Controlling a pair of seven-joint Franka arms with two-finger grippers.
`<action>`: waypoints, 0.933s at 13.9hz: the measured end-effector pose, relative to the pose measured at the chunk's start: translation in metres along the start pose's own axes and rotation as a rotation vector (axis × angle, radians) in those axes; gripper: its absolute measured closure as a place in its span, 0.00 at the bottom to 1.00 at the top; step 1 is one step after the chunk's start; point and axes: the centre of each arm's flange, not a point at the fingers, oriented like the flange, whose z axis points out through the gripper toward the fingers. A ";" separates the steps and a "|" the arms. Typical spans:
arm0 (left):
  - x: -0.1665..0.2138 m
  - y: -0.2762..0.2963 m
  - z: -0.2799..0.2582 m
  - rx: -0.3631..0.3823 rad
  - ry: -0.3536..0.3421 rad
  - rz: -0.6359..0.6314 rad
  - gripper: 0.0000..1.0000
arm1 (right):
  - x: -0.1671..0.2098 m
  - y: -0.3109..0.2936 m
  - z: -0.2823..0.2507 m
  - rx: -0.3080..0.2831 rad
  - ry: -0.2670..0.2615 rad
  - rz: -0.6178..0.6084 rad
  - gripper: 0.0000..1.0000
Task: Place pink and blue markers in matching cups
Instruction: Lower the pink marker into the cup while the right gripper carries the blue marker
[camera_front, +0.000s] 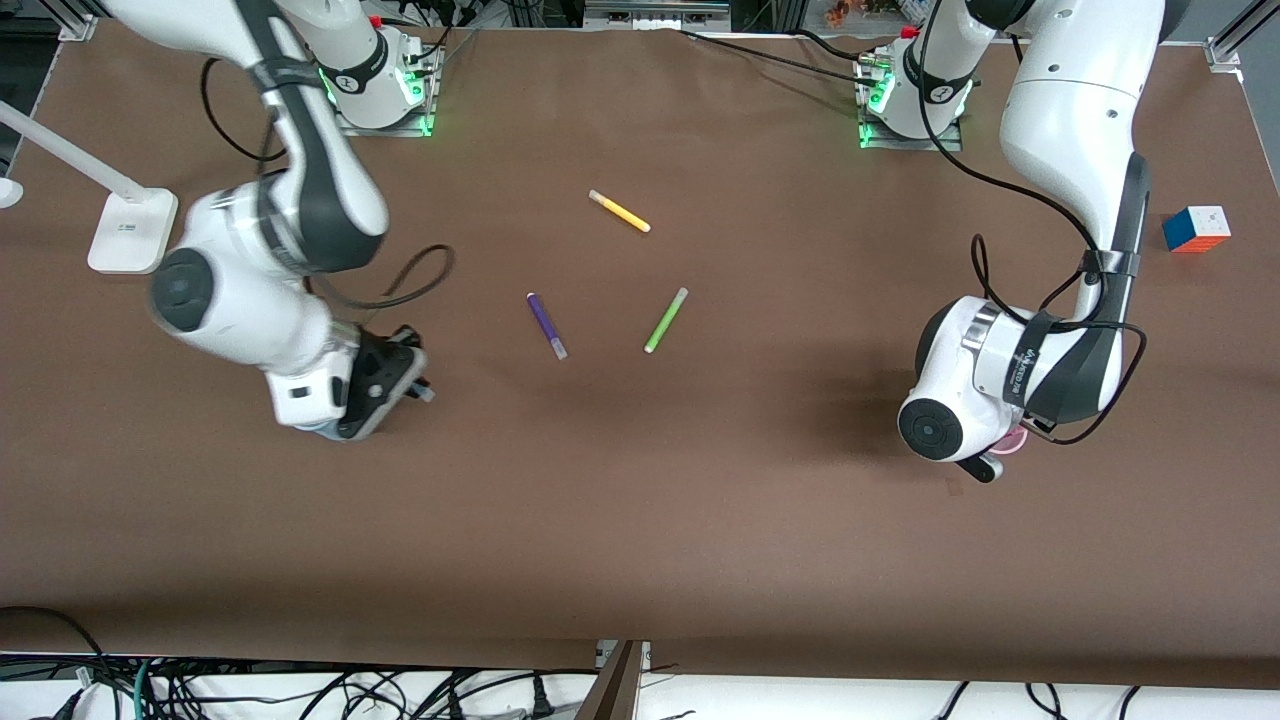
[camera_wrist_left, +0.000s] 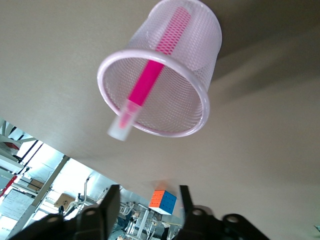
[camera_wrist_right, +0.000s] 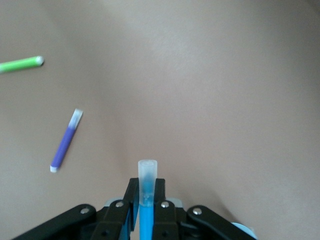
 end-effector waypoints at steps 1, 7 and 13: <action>0.000 0.000 -0.005 0.003 0.008 -0.021 0.29 | -0.015 0.011 -0.004 0.039 0.017 -0.052 0.84; -0.034 -0.021 -0.067 -0.157 0.172 -0.188 0.00 | -0.050 0.034 -0.017 0.139 0.133 -0.308 0.84; -0.083 -0.055 -0.103 -0.368 0.295 -0.403 0.00 | -0.084 0.055 -0.019 0.194 0.245 -0.497 0.84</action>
